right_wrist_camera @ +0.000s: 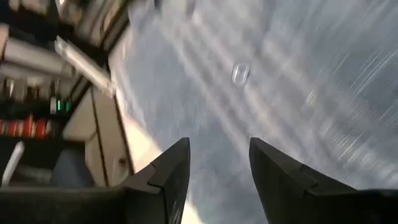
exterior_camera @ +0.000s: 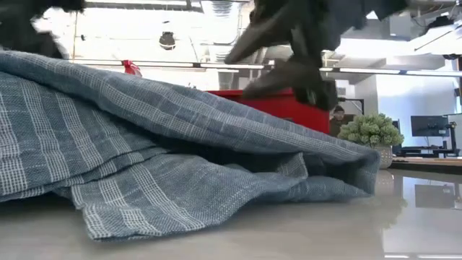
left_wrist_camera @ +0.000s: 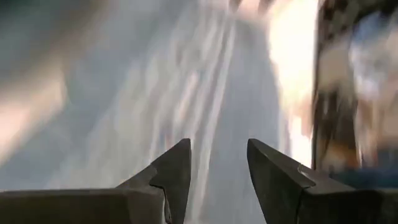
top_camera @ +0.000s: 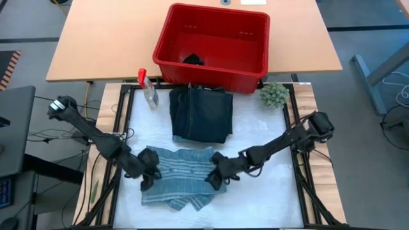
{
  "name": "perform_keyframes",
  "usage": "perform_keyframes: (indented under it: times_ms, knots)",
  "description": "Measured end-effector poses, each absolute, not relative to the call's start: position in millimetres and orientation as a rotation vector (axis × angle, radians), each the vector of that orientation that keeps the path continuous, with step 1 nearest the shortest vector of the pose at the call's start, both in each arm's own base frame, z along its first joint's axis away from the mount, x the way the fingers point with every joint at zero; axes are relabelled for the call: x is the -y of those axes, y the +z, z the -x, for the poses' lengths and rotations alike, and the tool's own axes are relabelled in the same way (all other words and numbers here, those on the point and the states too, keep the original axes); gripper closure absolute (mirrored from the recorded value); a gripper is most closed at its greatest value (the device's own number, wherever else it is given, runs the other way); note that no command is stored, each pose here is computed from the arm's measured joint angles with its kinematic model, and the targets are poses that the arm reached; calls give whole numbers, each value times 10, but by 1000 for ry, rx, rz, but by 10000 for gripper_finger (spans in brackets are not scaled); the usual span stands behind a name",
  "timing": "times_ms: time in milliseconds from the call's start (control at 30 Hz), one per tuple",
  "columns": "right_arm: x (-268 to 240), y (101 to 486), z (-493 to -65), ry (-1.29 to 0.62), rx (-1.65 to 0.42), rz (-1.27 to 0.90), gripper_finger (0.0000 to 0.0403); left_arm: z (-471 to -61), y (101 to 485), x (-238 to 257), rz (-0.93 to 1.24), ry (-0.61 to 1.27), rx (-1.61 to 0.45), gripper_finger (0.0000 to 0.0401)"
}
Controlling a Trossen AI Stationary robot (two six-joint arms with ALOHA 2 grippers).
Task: Fold Laundry from Bin
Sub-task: Fold the blue long sleeve on the table
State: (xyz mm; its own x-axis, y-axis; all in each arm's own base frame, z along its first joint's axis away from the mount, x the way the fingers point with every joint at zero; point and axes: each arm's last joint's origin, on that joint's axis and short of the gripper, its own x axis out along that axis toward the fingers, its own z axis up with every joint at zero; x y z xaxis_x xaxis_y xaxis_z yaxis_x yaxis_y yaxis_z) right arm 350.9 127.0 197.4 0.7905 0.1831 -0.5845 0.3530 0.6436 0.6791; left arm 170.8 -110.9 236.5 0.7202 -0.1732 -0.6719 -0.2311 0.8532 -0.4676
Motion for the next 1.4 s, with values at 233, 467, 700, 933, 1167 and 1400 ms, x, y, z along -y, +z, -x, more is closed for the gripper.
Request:
perform_keyframes:
  times_ms: [233, 467, 700, 933, 1167, 1400]
  knots:
    - [-827, 1959, -3636, -236, -596, -760, 212, -2035, 2365, 1098, 398, 79, -551, 269]
    - [-337, 1727, -3636, -427, -727, -708, 212, -2377, 1760, 1233, 274, 30, -766, 290]
    - [-152, 1681, -3568, -527, -788, -568, 212, -2476, 1422, 1379, 420, 43, -859, 320]
    - [-392, 2222, -3600, -275, -633, -618, 212, -2432, 1588, 1364, 504, 46, -822, 351]
    - [-852, 2027, -3616, -173, -695, -660, 212, -2304, 2096, 1225, 483, 142, -602, 384]
    - [-677, 1488, -3684, -379, -846, -596, 212, -2255, 2129, 1296, 480, 86, -577, 398]
